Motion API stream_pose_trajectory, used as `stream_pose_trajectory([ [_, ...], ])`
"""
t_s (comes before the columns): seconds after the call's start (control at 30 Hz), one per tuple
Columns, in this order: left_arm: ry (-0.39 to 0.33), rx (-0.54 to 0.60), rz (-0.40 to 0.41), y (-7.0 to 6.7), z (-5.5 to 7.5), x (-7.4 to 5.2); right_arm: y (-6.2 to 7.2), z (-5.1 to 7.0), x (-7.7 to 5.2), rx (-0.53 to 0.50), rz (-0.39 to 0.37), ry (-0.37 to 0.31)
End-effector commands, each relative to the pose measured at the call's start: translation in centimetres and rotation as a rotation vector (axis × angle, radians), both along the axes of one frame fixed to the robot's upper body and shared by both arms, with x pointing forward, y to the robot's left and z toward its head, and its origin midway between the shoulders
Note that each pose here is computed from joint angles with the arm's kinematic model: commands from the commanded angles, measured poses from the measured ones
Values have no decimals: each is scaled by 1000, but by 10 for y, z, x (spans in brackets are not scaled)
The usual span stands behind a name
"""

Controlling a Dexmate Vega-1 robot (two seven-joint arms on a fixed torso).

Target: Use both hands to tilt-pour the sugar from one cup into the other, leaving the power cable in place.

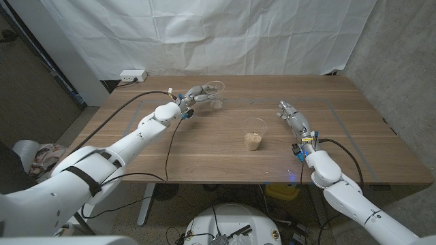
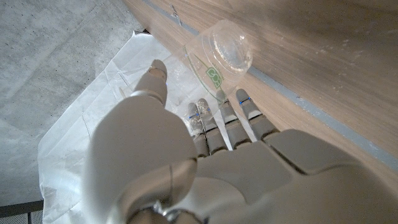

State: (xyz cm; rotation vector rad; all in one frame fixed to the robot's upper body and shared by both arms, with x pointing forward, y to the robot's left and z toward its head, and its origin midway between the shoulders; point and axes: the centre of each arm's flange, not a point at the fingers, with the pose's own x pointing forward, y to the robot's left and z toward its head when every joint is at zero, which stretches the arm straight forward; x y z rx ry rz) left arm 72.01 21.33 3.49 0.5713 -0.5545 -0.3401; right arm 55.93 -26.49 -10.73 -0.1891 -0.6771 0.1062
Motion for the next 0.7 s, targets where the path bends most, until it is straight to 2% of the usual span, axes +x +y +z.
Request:
stream_pose_trajectory([
  [0.03, 1, 13, -6, -5, 3, 5, 16, -18, -22, -49, -15, -11],
  [0.17, 0, 16, -5, -5, 4, 7, 21, -20, -28, -87, -29, -5],
  [0.23, 0, 15, -4, -5, 4, 8, 23, -20, -32, -107, -66, -3],
  [0.43, 2, 22, -8, -7, 6, 11, 31, -22, -38, -124, -57, -21],
  [0.57, 4, 21, -14, -8, 8, 13, 32, -24, -43, -159, -60, 13],
  [0.7, 6, 25, -12, -8, 10, 15, 35, -26, -44, -160, -80, 15],
])
